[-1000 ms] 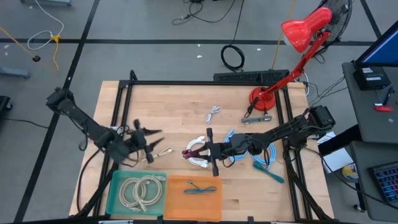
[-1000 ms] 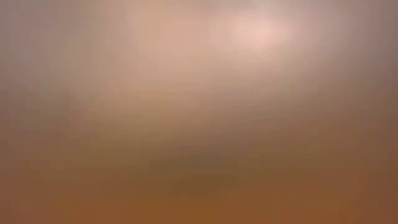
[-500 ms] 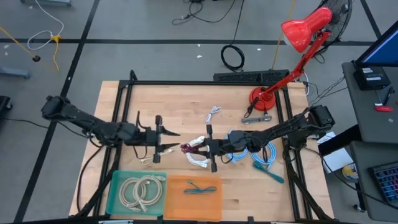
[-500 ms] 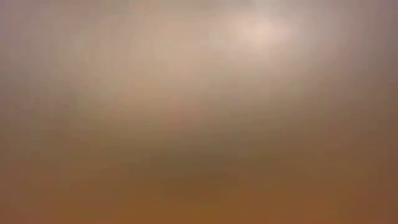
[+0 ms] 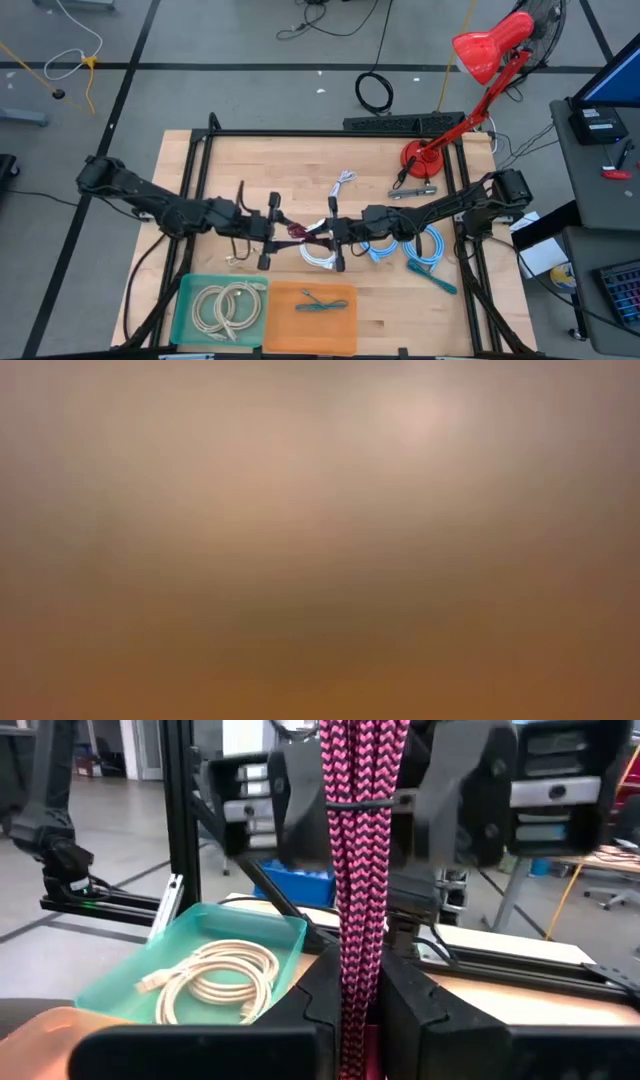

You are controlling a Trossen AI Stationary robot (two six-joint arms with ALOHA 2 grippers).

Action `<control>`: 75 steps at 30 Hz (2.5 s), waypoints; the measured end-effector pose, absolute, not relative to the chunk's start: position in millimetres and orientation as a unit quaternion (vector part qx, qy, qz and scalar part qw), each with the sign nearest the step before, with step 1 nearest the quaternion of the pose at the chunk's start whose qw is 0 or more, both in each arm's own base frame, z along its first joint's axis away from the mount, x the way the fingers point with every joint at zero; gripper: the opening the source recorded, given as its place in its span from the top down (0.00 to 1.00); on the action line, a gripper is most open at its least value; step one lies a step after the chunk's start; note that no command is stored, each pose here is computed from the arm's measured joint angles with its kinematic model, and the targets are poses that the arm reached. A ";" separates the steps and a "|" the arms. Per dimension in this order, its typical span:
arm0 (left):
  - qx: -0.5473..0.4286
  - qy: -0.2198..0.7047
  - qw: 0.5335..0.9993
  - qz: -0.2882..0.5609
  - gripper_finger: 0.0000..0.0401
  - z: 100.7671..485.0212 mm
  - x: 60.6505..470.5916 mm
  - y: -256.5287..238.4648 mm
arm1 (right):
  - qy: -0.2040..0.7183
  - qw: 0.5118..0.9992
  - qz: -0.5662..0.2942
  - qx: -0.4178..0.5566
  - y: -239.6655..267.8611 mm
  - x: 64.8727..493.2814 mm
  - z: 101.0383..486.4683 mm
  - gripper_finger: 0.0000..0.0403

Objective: Pick & Place USB Port
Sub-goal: Put the red charger cable into the orange bin

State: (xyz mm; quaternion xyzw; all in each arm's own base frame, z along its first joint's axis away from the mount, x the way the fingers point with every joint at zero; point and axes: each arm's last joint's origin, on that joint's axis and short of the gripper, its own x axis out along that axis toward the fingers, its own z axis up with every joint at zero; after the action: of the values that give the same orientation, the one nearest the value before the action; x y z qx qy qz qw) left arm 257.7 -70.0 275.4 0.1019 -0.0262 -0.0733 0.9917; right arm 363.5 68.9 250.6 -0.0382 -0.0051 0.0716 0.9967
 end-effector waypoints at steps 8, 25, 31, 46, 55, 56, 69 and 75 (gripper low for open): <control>0.096 -0.017 0.993 -0.061 0.61 271.4 267.5 -65.7 | -0.015 0.997 0.071 -0.037 68.8 363.4 252.7 0.93; 0.059 0.059 0.996 -0.044 0.97 278.5 242.9 -57.3 | 0.001 0.996 0.073 -0.054 76.0 362.0 249.9 0.83; 0.031 0.121 0.992 -0.027 0.97 281.4 219.2 -50.2 | 0.001 0.996 0.081 -0.048 77.8 361.6 250.0 0.78; 0.040 0.144 0.988 0.024 0.97 304.4 208.0 -58.0 | 0.003 0.996 0.083 -0.033 78.0 361.5 249.4 0.65; 0.020 0.229 0.973 0.009 0.97 287.4 205.5 -55.9 | -0.038 0.996 0.076 -0.026 75.3 363.7 254.2 0.64; 0.020 0.234 0.972 0.001 0.97 286.6 205.2 -55.9 | -0.039 0.996 0.075 -0.021 74.3 365.2 252.2 0.64; 0.061 0.267 0.962 0.011 0.97 303.5 217.7 -66.2 | -0.078 0.995 0.056 0.036 58.7 381.8 229.5 0.57; 0.066 0.303 0.950 0.016 0.97 285.3 233.2 -71.4 | -0.103 0.992 0.066 0.018 67.6 379.6 234.0 0.54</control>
State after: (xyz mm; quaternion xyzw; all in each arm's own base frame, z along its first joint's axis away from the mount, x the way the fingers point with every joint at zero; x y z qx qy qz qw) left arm 233.2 -71.4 285.3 0.0655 0.3034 0.0157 0.9505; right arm 379.6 67.6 234.0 0.0183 -0.1026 0.0660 0.9924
